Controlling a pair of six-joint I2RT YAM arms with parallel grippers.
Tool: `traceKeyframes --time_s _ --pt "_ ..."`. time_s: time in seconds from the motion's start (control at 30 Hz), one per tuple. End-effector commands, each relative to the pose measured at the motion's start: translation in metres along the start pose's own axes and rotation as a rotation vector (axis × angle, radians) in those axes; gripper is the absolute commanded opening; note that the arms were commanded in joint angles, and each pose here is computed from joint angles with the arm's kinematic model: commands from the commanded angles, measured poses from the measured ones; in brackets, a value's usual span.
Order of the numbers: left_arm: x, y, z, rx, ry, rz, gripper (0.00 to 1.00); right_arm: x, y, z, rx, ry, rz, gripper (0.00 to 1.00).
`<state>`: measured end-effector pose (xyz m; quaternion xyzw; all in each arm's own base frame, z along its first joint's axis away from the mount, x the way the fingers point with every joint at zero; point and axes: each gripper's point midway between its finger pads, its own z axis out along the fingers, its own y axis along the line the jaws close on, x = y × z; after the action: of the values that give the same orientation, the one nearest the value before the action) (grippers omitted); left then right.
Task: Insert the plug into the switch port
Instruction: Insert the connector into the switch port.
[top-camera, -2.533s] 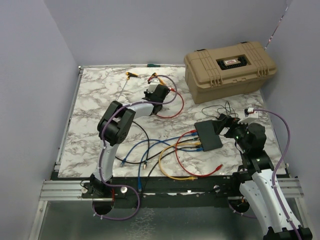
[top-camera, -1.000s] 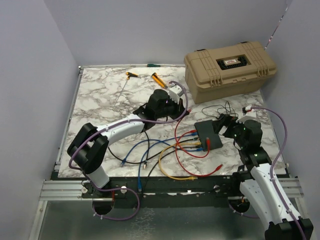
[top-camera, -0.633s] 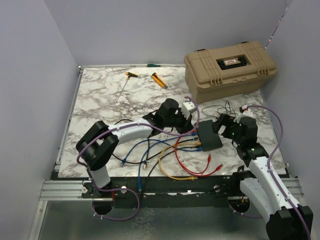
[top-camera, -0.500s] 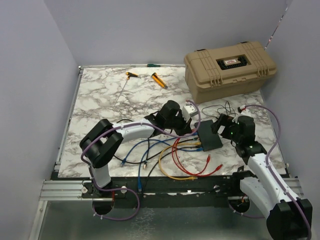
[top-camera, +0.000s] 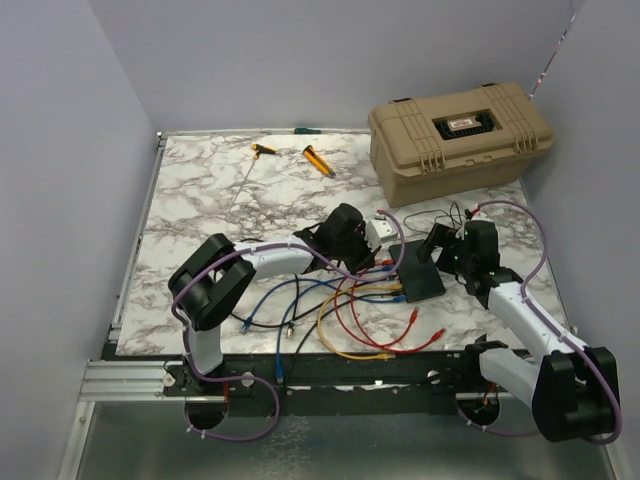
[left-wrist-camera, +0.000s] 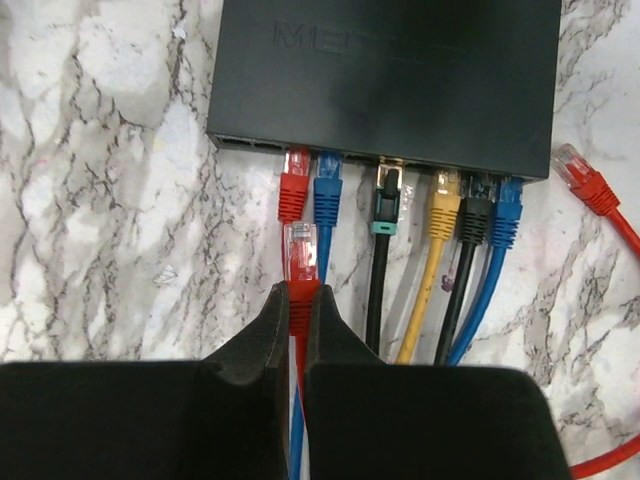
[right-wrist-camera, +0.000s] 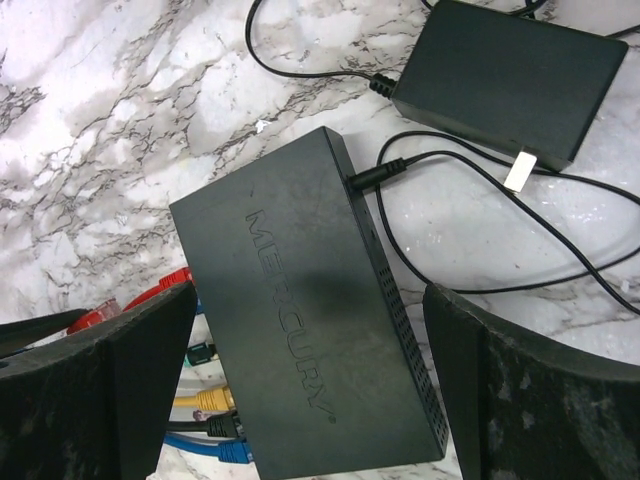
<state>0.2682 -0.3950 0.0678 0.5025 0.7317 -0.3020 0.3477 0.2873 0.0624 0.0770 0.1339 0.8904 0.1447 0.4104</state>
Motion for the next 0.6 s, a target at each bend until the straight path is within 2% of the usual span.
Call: traceKeyframes --time_s 0.0,0.17,0.57 --pt "-0.011 0.015 0.005 -0.029 -0.011 0.093 0.00 -0.010 0.015 0.008 -0.060 -0.003 -0.003 0.98" --pt "-0.014 0.021 0.009 -0.006 -0.012 0.129 0.00 0.003 0.015 0.019 -0.067 0.053 0.012 0.97" --pt "-0.008 0.026 0.017 0.048 0.003 0.156 0.00 0.013 0.017 0.027 -0.103 0.075 0.013 0.95"
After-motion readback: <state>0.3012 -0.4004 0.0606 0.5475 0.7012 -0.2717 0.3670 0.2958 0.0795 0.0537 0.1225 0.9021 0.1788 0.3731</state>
